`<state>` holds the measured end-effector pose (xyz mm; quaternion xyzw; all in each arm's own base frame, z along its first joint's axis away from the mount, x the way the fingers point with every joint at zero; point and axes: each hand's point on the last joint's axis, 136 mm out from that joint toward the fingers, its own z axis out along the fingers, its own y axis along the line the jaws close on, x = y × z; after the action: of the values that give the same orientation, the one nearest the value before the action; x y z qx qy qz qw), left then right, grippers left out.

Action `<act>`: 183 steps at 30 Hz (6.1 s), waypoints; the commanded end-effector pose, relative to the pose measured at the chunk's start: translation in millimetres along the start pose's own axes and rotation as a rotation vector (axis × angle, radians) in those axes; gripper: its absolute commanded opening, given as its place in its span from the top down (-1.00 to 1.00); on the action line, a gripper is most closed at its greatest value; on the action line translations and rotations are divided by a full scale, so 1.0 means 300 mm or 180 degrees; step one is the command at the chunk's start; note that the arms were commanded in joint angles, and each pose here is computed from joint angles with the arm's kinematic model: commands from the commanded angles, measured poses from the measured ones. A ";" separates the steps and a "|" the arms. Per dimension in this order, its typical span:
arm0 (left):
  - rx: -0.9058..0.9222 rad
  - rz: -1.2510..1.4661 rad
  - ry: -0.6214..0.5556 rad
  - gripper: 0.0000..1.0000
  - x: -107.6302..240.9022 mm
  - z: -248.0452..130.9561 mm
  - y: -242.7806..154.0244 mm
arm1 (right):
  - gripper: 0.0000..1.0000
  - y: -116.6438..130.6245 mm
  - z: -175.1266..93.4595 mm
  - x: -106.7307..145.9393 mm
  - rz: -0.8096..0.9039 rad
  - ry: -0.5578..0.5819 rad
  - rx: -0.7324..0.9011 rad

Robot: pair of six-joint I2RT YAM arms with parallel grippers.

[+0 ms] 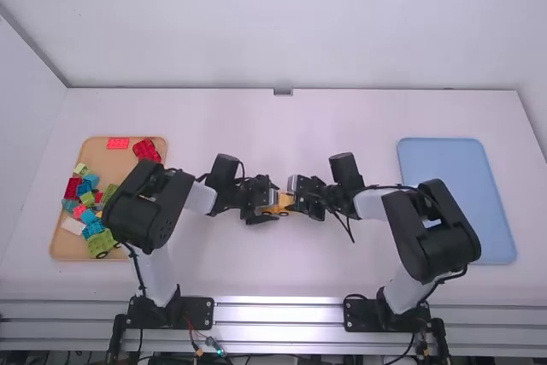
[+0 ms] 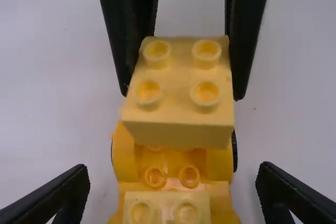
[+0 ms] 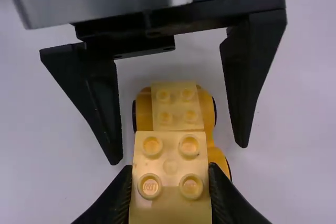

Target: Assemble lego blocks to make yellow taxi

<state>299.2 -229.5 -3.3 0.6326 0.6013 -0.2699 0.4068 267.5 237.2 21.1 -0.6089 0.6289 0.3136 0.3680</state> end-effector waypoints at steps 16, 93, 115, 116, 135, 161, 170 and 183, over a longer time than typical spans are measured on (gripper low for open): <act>0.0133 -0.0310 -0.0172 -0.68 0.047 0.006 -0.016 | 0.94 0.003 0.015 0.021 0.0028 -0.0021 -0.0032; 0.0307 -0.0224 -0.0132 0.07 0.049 0.023 -0.079 | 0.43 0.043 0.062 0.046 -0.0092 0.0270 -0.0070; 0.0291 -0.0201 -0.0142 0.05 0.046 0.023 -0.074 | 0.24 0.047 0.051 0.024 0.0047 0.0105 -0.0135; 0.0292 -0.0199 -0.0142 0.06 0.046 0.024 -0.074 | 0.24 0.045 0.048 0.022 0.0051 0.0089 -0.0136; 0.0292 -0.0201 -0.0142 0.05 0.046 0.023 -0.074 | 0.55 0.040 0.041 0.038 0.0116 0.0142 -0.0112; 0.0363 -0.0086 -0.0110 -0.01 0.057 0.022 -0.097 | -0.08 0.038 0.037 0.022 0.0248 0.0213 -0.0248; 0.0361 -0.0087 -0.0107 -0.03 0.058 0.022 -0.097 | -0.25 0.040 0.018 -0.133 -0.0048 -0.0382 -0.0508; 0.0354 -0.0103 -0.0107 -0.03 0.055 0.025 -0.095 | 1.00 0.036 0.055 -0.041 0.0058 0.0238 -0.0298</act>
<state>278.4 -229.2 -16.3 0.6350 0.5812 -0.3274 0.3896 251.2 259.2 20.7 -0.6287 0.6268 0.3425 0.3075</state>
